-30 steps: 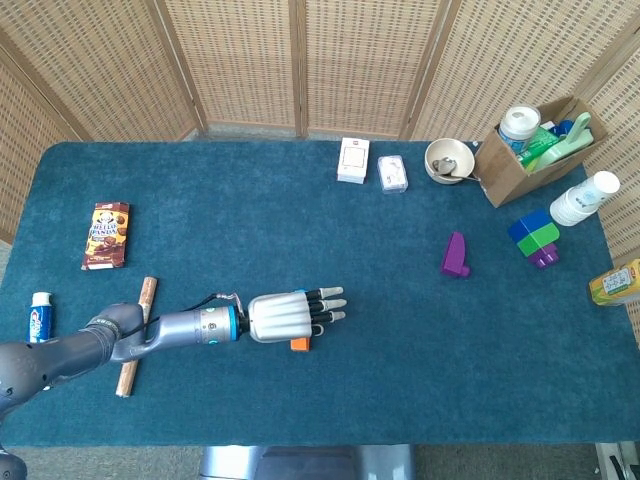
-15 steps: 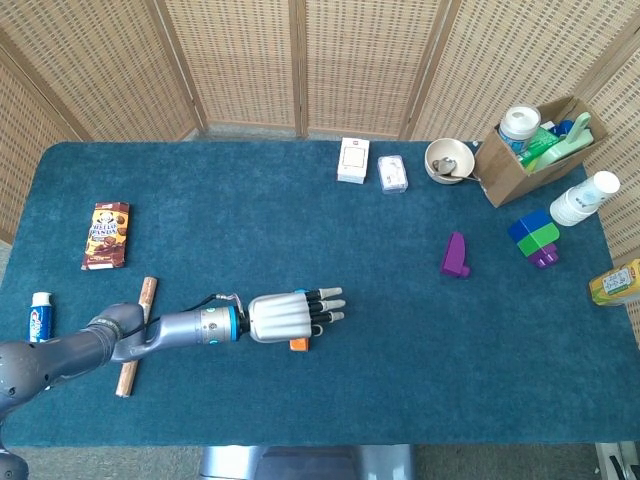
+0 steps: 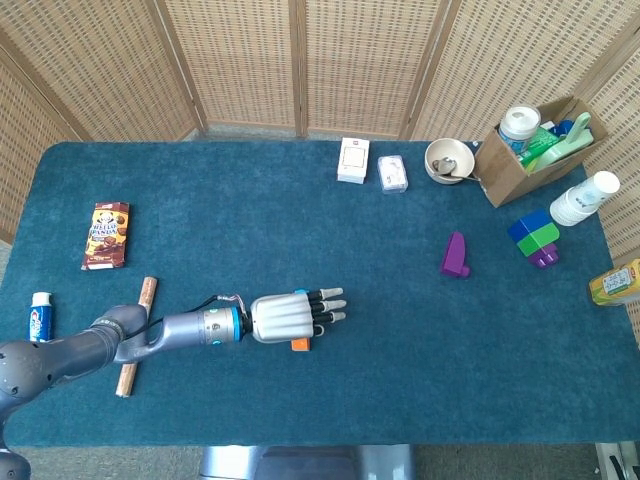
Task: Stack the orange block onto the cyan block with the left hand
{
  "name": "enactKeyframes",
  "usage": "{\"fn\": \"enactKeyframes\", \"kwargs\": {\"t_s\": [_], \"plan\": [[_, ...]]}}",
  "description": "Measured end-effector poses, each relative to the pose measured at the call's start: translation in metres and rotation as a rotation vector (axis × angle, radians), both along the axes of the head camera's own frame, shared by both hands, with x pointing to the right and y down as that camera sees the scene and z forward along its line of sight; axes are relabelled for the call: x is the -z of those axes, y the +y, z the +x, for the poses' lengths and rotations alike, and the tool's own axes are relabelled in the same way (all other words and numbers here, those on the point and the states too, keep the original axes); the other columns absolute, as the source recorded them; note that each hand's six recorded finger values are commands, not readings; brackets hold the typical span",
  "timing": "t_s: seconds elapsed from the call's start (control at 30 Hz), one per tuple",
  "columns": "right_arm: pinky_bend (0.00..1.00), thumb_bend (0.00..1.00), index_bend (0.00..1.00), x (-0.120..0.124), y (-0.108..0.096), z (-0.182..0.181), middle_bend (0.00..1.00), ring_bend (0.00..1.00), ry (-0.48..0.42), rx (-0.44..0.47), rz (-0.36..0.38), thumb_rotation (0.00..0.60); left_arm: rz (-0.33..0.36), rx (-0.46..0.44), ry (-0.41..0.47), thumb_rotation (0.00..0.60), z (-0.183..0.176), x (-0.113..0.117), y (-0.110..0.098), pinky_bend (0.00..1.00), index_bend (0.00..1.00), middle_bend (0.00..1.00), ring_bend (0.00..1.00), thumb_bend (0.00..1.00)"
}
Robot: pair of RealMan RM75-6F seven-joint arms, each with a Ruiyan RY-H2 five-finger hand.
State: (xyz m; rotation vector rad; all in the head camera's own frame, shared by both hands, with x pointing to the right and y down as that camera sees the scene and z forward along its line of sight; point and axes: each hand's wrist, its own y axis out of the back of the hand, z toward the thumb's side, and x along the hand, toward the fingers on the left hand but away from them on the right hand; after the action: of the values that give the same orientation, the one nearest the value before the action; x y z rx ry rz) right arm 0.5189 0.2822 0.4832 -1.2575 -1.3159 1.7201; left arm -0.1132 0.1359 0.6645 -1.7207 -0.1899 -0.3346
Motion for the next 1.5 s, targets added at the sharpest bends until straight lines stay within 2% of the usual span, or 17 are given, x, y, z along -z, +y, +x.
{"fn": "enactKeyframes", "kwargs": {"t_s": [0.97,1.1,1.37,1.5], "plan": [[0.4,0.32,0.39,-0.0012,0.003,0.002,0.39,0.32,-0.001,-0.011,-0.004,0.6,0.001,0.024,-0.045,0.6,0.0006,-0.0089,0.0,0.03,0.54,0.16,0.06,0.33],[0.4,0.32,0.39,-0.0022,0.0035,0.002,0.39,0.32,-0.002,-0.012,-0.008,0.6,0.006,0.033,-0.041,0.6,0.0017,-0.0068,-0.0022,0.03,0.5,0.15,0.05,0.33],[0.4,0.32,0.39,-0.0021,0.0035,0.0014,0.39,0.32,-0.004,-0.011,-0.006,0.6,-0.01,0.061,-0.046,0.6,-0.0013,-0.0045,-0.0054,0.01,0.31,0.11,0.02,0.32],[0.4,0.32,0.39,-0.0019,0.0038,0.0009,0.39,0.32,-0.005,-0.011,-0.005,0.6,-0.015,0.066,-0.058,0.6,-0.003,-0.0045,-0.0056,0.0,0.28,0.09,0.01,0.32]]}}
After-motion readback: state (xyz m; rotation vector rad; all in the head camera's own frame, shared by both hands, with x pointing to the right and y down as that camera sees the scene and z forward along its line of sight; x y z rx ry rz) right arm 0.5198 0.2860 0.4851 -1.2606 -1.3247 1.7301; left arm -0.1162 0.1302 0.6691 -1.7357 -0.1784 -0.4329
